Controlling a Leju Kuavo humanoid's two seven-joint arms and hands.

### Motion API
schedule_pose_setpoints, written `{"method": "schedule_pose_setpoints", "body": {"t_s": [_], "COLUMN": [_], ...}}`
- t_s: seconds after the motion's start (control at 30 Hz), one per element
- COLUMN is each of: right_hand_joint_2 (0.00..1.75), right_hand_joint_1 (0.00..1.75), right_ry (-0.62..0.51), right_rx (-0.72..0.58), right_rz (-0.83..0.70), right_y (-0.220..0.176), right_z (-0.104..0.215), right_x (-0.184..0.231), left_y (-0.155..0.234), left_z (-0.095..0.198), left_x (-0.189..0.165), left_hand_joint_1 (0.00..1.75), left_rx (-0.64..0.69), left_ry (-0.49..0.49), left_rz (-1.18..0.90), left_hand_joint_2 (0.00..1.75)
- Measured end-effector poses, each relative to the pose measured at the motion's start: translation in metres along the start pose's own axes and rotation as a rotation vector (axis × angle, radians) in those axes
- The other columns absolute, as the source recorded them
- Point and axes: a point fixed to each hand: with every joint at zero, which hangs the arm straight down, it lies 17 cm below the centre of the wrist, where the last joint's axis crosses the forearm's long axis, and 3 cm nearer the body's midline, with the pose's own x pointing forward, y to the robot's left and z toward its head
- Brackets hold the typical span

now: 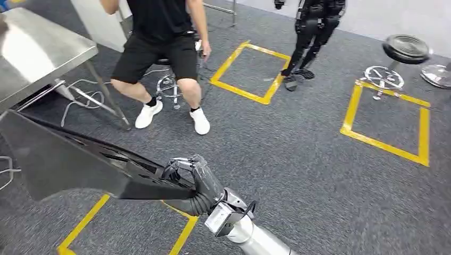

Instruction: Take the parts from the cabinet and place them on the table.

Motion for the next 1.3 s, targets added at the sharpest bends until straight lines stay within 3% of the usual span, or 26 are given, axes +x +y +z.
{"method": "schedule_pose_setpoints", "body": {"t_s": [0.57, 0.77, 0.97, 1.3], "right_hand_joint_2": [1.75, 1.75, 1.75, 1.75], "right_hand_joint_1": [1.75, 1.75, 1.75, 1.75], "right_ry": [-0.006, -0.006, -0.023, 0.019], "right_rx": [0.010, 0.042, 0.140, 0.144], "right_rz": [-0.004, -0.165, -0.469, -0.461], "right_y": [0.003, 0.008, 0.023, 0.029], "right_z": [0.003, 0.002, 0.012, 0.026], "right_x": [0.005, 0.010, 0.028, 0.018], "left_y": [-0.005, -0.003, -0.008, -0.011], "left_z": [0.005, 0.002, 0.001, 0.004], "left_x": [-0.002, 0.005, 0.009, 0.002], "left_hand_joint_1": [0.00, 0.00, 0.00, 0.00], "left_rx": [-0.004, 0.004, -0.018, -0.028], "left_ry": [-0.019, -0.036, -0.043, -0.028], "left_rz": [-0.018, -0.008, -0.014, -0.016], "left_hand_joint_2": [1.75, 1.75, 1.75, 1.75]}}
